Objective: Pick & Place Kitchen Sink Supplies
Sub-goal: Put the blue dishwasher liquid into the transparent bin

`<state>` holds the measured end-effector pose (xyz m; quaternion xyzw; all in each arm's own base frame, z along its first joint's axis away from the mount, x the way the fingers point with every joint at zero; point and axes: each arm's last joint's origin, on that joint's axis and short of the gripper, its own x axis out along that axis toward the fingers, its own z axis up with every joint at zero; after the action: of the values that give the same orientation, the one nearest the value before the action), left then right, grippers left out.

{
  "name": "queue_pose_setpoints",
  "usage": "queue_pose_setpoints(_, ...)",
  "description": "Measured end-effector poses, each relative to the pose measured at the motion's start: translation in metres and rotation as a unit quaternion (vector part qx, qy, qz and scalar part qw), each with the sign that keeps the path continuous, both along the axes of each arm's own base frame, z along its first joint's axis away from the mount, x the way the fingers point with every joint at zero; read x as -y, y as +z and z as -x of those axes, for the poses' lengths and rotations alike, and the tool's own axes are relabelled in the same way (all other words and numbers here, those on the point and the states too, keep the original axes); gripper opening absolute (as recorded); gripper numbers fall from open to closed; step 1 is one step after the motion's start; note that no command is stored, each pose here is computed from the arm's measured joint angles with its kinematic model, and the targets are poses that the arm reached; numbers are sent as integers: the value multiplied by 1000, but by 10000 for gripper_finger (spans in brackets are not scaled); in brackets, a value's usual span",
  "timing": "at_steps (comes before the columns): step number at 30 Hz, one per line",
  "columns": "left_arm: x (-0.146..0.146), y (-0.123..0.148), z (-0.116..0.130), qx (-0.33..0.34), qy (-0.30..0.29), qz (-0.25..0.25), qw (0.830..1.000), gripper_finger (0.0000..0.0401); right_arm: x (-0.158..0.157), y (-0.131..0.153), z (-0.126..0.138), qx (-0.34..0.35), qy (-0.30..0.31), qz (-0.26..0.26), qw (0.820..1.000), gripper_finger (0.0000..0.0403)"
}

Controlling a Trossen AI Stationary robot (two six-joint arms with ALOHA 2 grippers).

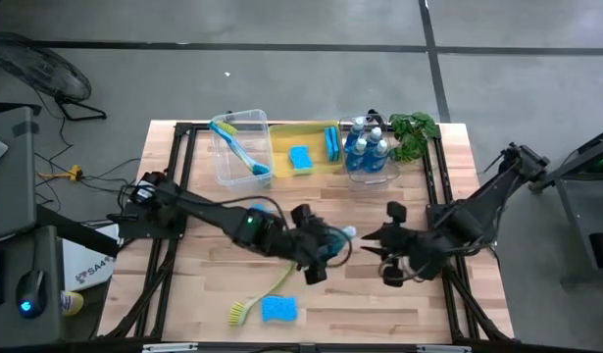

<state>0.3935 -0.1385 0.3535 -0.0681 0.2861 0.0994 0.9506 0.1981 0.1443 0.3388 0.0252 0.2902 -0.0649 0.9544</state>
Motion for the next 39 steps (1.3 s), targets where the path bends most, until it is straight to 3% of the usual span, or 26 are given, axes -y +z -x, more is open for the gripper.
queue_pose_setpoints(7, -25, 10, -16, 52, -5, 23, 998, 279, 18, 28, 46, 56, -13, -15, 998, 90)
queue_pose_setpoints(13, -42, 22, -26, 112, -16, 36, 993, 279, 29, 45, 63, 95, 18, -32, 995, 90)
queue_pose_setpoints(19, -55, 28, -32, 146, -14, 40, 988, 279, 38, 54, 66, 132, 1, -27, 991, 114)
queue_pose_setpoints(31, -62, 38, -36, 199, -6, 35, 979, 279, 52, 70, 51, 190, -18, -24, 981, 235)
queue_pose_setpoints(39, -62, 40, -36, 209, -1, 35, 977, 279, 58, 82, 36, 233, 23, -38, 971, 245)
